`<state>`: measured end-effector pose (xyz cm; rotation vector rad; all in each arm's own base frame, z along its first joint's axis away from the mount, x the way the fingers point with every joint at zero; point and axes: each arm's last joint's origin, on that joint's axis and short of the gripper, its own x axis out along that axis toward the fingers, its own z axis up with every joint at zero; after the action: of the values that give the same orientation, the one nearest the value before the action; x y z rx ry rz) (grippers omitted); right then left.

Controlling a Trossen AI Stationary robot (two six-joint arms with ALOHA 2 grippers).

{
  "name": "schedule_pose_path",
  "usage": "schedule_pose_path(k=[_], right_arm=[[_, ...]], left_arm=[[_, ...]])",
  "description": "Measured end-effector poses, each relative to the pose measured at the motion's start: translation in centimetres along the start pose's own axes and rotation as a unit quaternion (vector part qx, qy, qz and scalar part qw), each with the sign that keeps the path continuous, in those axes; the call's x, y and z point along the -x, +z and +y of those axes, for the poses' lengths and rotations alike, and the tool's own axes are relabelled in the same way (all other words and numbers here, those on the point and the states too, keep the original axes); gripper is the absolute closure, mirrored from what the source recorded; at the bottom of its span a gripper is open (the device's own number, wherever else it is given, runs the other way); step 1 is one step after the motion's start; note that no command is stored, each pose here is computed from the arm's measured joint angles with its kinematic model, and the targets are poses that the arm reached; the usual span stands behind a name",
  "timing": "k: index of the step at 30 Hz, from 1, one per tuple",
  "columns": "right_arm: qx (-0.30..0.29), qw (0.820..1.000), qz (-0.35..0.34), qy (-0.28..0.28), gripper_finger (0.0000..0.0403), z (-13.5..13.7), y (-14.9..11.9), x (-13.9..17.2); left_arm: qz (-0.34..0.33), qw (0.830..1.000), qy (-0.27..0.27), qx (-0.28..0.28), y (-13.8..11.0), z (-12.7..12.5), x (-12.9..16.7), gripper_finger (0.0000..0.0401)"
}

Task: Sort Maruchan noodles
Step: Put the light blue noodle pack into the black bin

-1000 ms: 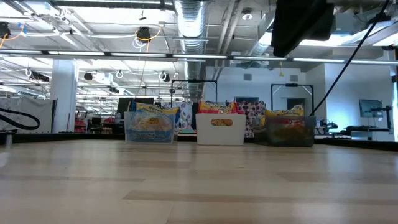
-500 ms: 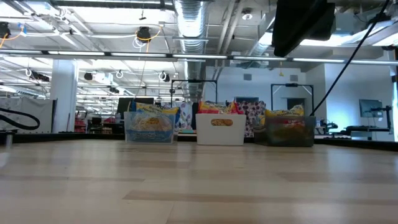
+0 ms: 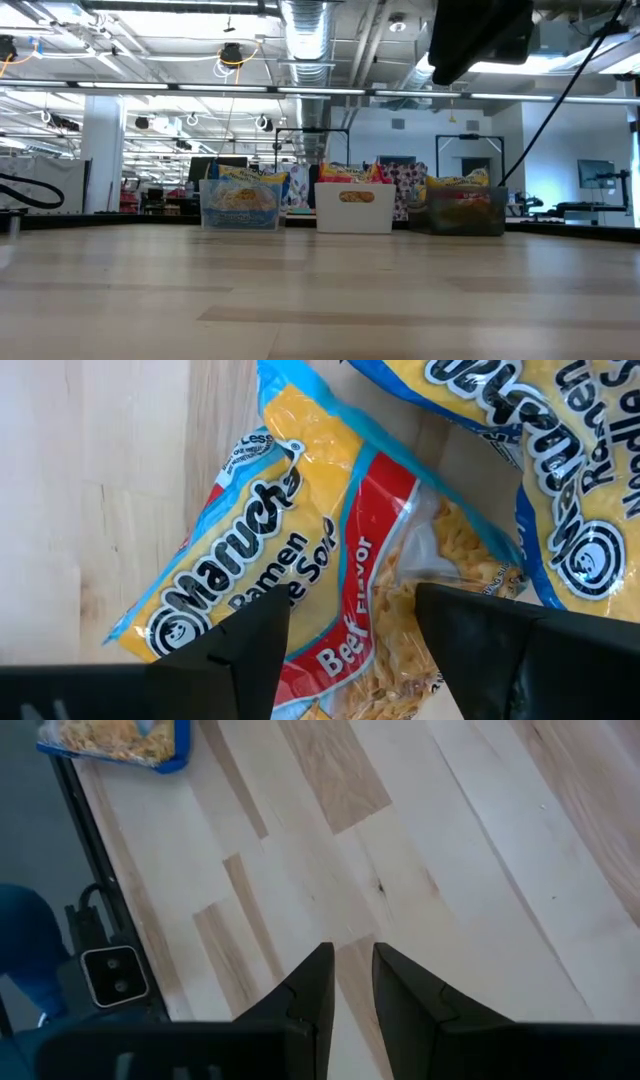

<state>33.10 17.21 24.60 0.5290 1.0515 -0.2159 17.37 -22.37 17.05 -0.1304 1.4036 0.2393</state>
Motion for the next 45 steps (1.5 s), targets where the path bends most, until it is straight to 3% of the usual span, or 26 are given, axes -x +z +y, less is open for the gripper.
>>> schedule_pose_path(k=[6,18,30,35,45], right_arm=[[-0.001,1.0,-0.004,0.005,0.0305,0.1,0.1,0.0],[-0.003,1.0,-0.025,-0.004,0.0305,0.1,0.2,0.0],[-0.049,0.998,-0.046,0.02,0.0305,0.5,0.7,0.0],[-0.065,0.996,-0.057,0.039,0.0305,0.9,0.9,0.1],[-0.02,0.997,-0.067,0.029,0.0305,0.0,2.1,-0.1]], left_arm=[[-0.002,1.0,0.003,-0.004,0.2,0.1,-0.1,0.0219],[-0.013,0.999,0.03,-0.011,-0.3,1.0,-1.2,0.0391],[-0.043,0.997,0.061,-0.003,0.3,1.6,0.6,0.04],[-0.096,0.994,0.053,0.021,0.8,2.5,2.6,0.04],[-0.194,0.978,0.041,0.065,2.4,4.7,5.5,0.04]])
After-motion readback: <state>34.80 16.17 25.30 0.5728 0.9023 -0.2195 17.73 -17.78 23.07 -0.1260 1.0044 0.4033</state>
